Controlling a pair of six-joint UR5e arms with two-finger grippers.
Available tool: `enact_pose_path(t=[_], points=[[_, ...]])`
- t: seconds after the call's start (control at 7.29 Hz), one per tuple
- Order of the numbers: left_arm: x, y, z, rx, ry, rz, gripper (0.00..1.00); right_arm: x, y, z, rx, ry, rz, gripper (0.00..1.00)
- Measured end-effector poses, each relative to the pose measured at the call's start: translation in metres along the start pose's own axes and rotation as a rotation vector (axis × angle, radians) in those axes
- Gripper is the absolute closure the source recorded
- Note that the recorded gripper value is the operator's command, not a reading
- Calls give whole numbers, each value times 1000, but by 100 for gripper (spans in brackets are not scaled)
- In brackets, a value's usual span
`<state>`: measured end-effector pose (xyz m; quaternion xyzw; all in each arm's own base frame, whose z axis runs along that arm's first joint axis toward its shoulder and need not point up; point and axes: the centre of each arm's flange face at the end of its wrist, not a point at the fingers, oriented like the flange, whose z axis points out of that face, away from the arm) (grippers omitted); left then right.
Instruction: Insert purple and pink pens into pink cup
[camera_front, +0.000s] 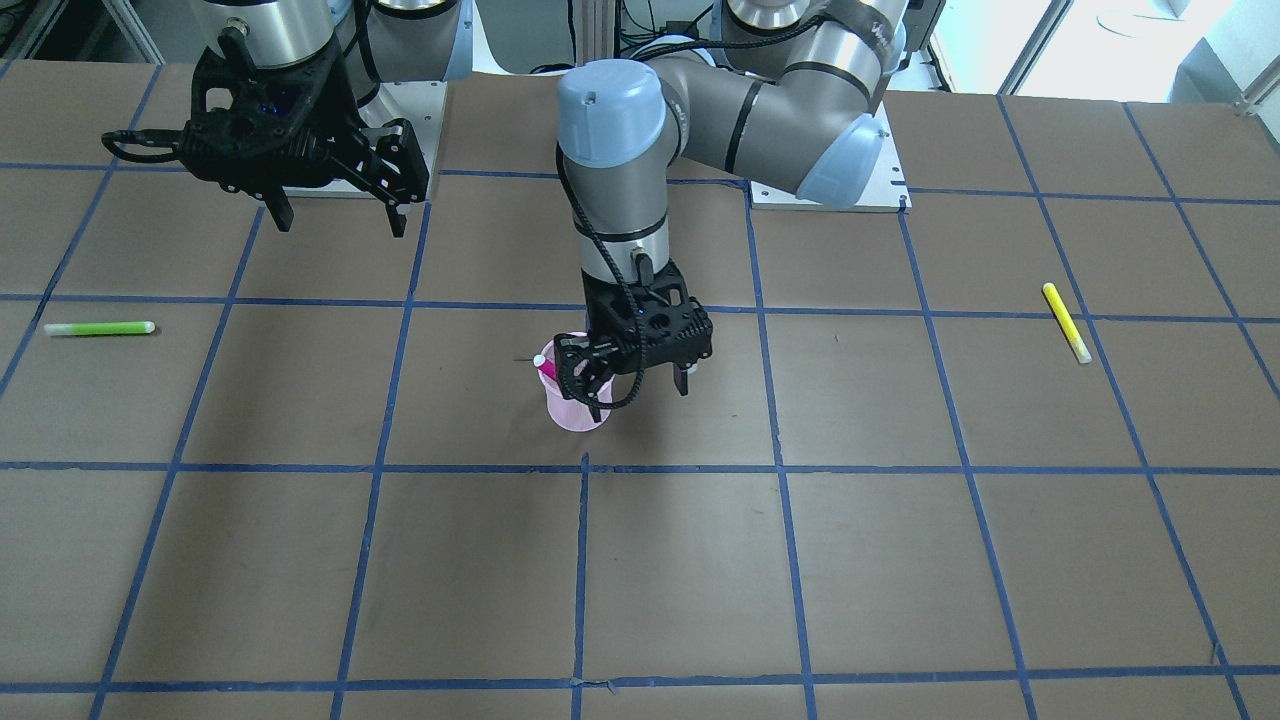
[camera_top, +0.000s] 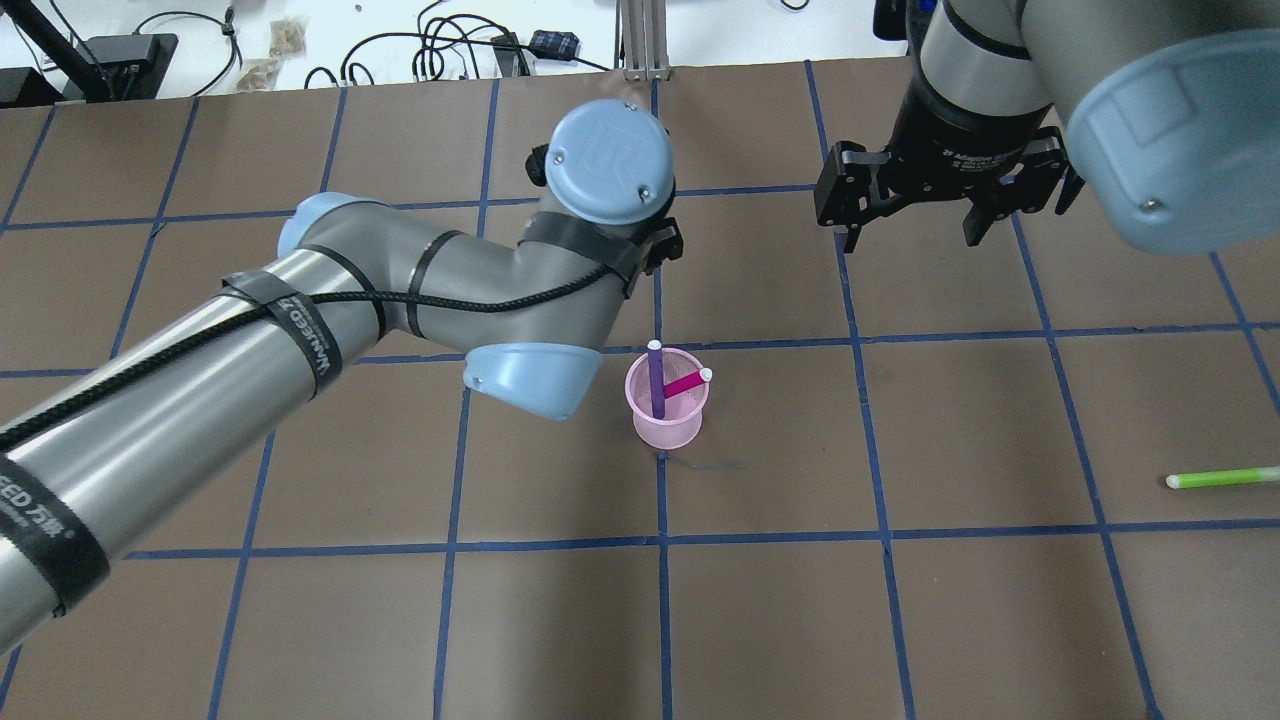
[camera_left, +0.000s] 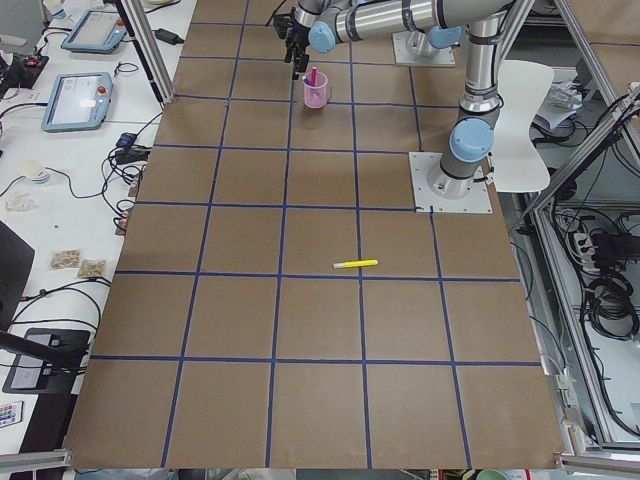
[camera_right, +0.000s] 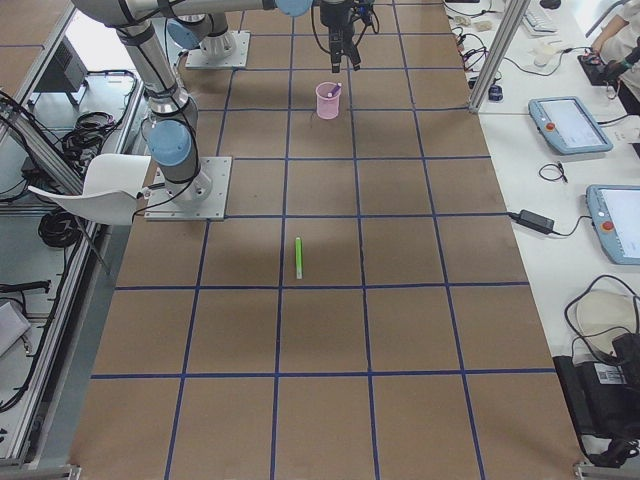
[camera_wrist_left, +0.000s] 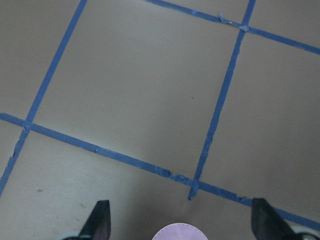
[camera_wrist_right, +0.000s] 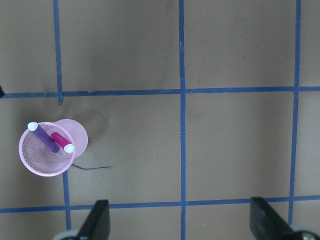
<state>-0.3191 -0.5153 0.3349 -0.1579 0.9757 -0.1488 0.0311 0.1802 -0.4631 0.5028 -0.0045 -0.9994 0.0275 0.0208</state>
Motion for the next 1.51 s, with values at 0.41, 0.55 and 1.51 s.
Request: enact_pose_path(t=[0.41,0.55,1.51], points=[[-90,-76,-29,-175,-4,67,0,0,-1,0,4,-1,0,0],[-117,-89,-45,-210,19,82,0,0,-1,0,4,0,1,0],[-218,-89,-108,-293,44,329,0,0,-2,2,-2,0,1,0]])
